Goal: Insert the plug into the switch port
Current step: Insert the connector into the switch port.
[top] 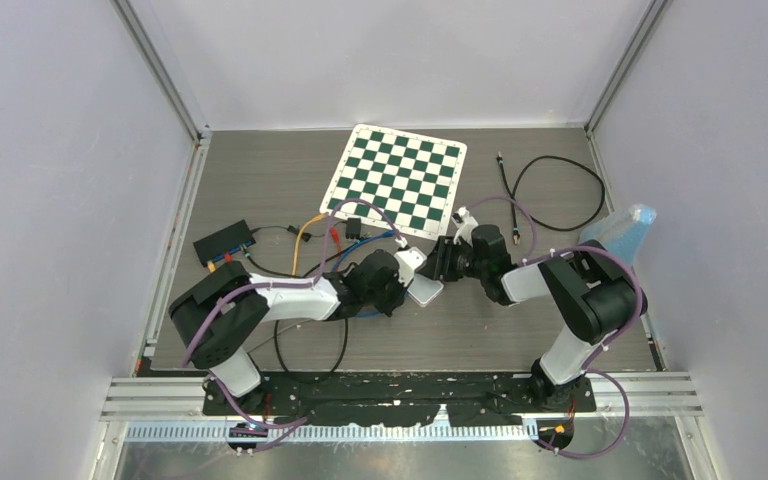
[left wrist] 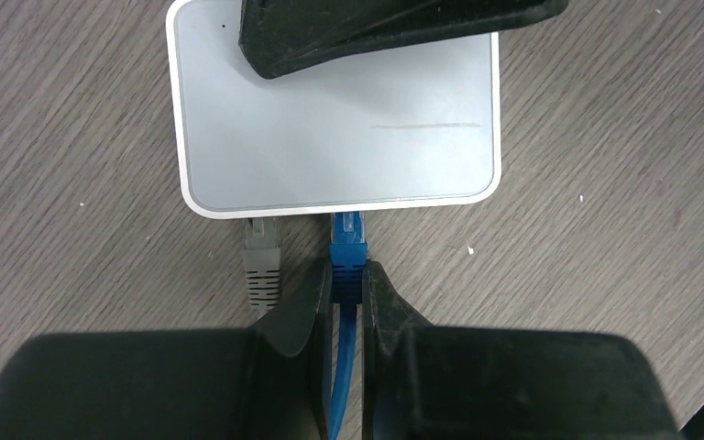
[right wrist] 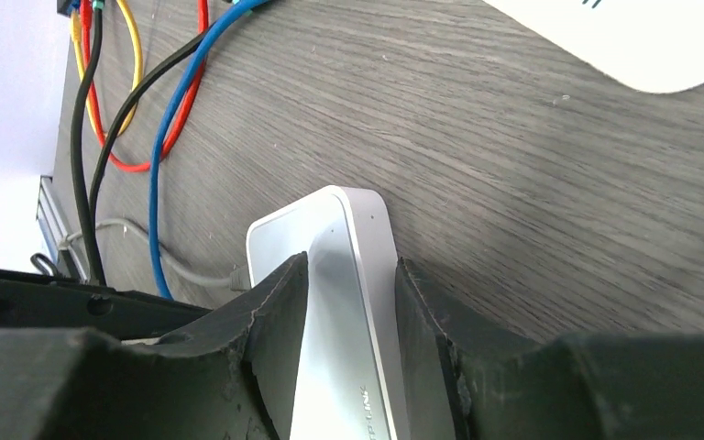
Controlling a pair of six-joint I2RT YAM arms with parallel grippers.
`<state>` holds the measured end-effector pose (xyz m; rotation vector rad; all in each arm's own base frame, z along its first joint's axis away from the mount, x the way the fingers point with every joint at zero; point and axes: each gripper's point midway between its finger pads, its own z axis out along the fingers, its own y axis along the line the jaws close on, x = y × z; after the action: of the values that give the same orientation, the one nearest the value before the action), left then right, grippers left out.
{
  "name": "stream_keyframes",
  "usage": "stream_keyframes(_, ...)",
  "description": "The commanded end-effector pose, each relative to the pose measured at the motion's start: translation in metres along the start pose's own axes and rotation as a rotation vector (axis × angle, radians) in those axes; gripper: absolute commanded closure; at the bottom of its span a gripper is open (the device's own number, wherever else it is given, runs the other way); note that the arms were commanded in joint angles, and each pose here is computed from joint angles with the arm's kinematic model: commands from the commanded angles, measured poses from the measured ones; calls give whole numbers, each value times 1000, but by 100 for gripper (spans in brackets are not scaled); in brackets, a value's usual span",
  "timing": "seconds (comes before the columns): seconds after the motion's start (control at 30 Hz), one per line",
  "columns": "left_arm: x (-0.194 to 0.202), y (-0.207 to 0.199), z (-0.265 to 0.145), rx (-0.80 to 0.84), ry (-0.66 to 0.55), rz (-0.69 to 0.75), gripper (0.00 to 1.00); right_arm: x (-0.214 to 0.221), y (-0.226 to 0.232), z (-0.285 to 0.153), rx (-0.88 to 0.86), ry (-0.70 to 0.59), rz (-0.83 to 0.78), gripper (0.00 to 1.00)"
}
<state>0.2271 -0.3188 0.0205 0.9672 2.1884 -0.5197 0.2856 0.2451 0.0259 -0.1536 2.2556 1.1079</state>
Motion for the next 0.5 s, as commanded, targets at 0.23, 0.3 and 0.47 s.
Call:
stream_keyframes(0.23,-86,-3,3,-11,-374,-46,100,139,38,-33,-104,413,279,55)
stream_keyframes(0.3,-88,-10,6,14,-365,-17,100,140,40,-33,-119,412,284,55)
stream_keyframes(0.47,-86,-14,13,11,-336,36,100,138,53,-30,-166,398,306,57)
